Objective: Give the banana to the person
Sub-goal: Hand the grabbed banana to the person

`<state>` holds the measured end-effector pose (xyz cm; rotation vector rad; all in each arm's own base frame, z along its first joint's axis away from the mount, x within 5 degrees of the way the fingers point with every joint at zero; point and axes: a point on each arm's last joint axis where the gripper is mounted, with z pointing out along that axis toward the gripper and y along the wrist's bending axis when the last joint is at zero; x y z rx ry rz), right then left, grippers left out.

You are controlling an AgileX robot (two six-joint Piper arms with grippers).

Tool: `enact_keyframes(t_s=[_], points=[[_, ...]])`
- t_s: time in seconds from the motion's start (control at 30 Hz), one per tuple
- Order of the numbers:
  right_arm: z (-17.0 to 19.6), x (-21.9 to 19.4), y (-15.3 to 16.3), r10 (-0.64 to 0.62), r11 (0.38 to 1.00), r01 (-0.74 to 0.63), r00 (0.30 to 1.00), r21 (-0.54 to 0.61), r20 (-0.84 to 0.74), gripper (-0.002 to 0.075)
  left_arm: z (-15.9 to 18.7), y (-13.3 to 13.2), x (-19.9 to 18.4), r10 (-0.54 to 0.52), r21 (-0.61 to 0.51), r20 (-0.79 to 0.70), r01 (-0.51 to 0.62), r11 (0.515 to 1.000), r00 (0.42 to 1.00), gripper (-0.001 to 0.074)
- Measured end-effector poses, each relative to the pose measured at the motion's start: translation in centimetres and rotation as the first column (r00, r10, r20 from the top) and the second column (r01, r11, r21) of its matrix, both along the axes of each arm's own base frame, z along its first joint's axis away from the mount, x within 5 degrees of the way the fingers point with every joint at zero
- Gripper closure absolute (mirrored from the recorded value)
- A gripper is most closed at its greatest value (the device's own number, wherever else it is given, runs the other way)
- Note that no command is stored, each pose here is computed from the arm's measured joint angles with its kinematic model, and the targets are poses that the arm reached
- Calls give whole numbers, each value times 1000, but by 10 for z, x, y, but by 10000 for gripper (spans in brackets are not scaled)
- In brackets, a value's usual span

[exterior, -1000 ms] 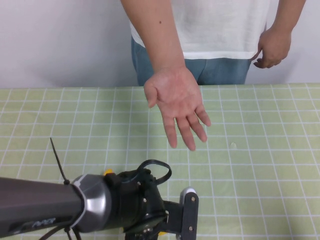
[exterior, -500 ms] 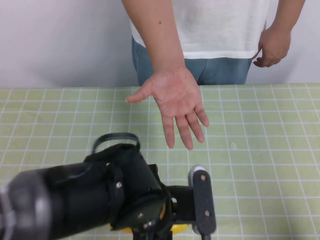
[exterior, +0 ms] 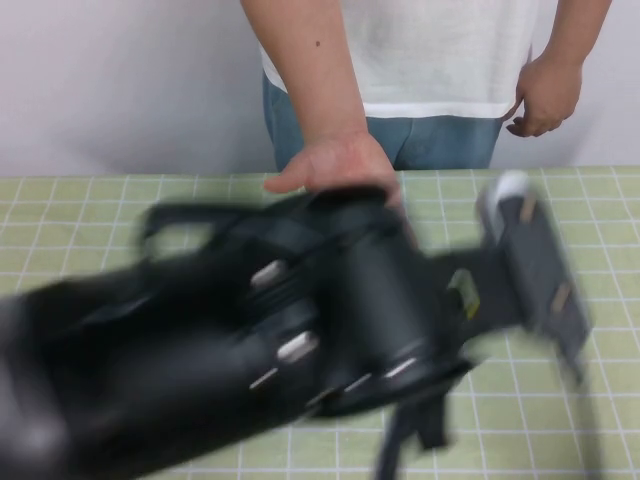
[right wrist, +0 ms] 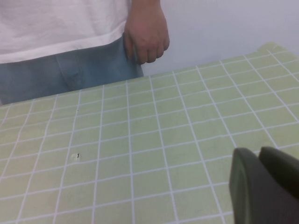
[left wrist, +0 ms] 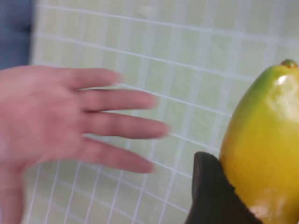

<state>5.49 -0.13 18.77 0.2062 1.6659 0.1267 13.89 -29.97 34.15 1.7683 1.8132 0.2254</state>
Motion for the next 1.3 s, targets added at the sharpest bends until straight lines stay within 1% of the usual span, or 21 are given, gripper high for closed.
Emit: enact_keyframes(t_s=[0.07,0.13,0.27,0.3,0.4,0.47,0.53,0.63,0.77,0.87,1.2,1.27,1.3], points=[[0,0,0,0,1000,0,1000,0,0,733,10,-13,9,114,-40,7,-113,993,993,442],[0,0,0,0,1000,0,1000,0,0,733,17,-31,21,175,-49,14,-174,983,984,442],[0,0,0,0,1000,0,1000,0,0,733,23,-68,41,215,-113,19,-212,971,976,442],[0,0,0,0,1000,0,1000,0,0,733,26,-75,47,233,-145,9,-230,962,972,442],[0,0,0,0,1000,0,1000,0,0,733,35,-87,67,280,-249,-83,-292,923,956,442],[0,0,0,0,1000,0,1000,0,0,733,37,-87,83,302,-290,-165,-339,895,939,442],[0,0,0,0,1000,0,1000,0,0,733,37,-80,103,334,-309,-224,-392,867,916,442],[0,0,0,0,1000,0,1000,0,0,733,31,-64,132,401,-297,-240,-460,836,884,442],[0,0,0,0,1000,0,1000,0,0,733,17,-50,161,467,-265,-243,-521,811,850,442],[0,0,0,0,1000,0,1000,0,0,733,9,-48,169,479,-241,-241,-530,813,844,442],[0,0,0,0,1000,0,1000,0,0,733,-6,-54,175,465,-200,-227,-508,838,856,440],[0,0,0,0,1000,0,1000,0,0,733,-7,-54,175,464,-201,-230,-508,838,856,383],[0,0,0,0,1000,0,1000,0,0,733,-7,-55,174,461,-204,-236,-507,837,856,325]])
